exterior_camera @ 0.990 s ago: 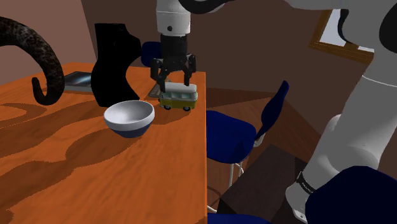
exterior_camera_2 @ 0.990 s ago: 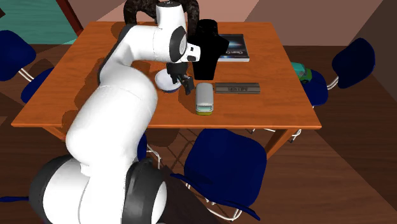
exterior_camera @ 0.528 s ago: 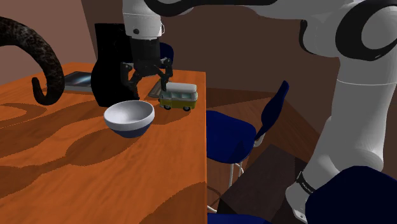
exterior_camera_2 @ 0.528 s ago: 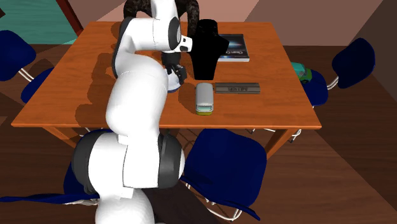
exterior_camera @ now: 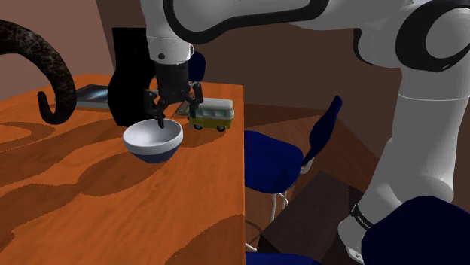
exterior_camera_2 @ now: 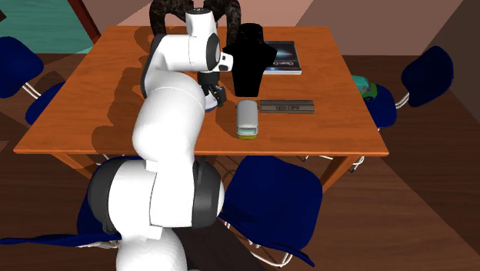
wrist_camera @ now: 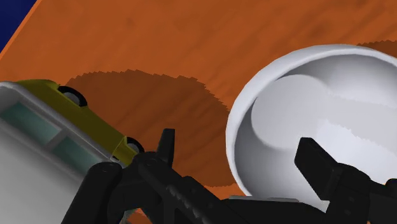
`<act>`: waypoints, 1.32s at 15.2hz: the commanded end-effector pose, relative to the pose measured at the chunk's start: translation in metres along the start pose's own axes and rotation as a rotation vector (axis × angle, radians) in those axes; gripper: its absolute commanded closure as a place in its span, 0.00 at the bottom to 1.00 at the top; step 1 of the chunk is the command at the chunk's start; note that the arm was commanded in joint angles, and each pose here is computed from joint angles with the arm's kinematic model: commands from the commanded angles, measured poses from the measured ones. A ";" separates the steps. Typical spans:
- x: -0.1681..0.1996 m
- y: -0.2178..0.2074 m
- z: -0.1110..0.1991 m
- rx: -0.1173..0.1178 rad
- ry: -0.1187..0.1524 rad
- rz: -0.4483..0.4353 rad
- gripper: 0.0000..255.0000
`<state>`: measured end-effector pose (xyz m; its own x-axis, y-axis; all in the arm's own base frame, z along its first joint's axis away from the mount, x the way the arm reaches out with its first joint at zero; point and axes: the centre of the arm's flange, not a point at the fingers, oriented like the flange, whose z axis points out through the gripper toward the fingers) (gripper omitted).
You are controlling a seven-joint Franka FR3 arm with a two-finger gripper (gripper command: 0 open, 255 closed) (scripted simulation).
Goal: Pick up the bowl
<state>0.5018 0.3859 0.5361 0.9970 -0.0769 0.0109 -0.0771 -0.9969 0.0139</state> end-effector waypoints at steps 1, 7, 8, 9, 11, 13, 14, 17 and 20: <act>0.000 0.000 0.002 0.000 0.000 0.000 1.00; 0.000 0.000 0.002 0.000 0.000 0.000 1.00; 0.000 0.000 0.002 0.000 0.000 0.000 1.00; 0.000 0.000 0.002 0.000 0.000 0.000 1.00; 0.000 0.000 -0.003 0.000 0.000 0.000 1.00; 0.000 0.000 -0.014 0.000 0.000 0.000 1.00; 0.000 0.001 -0.019 0.000 0.000 0.000 1.00; 0.000 0.001 -0.035 0.000 0.000 0.000 1.00; 0.001 0.001 -0.051 0.000 0.000 0.000 1.00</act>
<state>0.5026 0.3856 0.5811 0.9970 -0.0768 0.0113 -0.0770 -0.9969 0.0135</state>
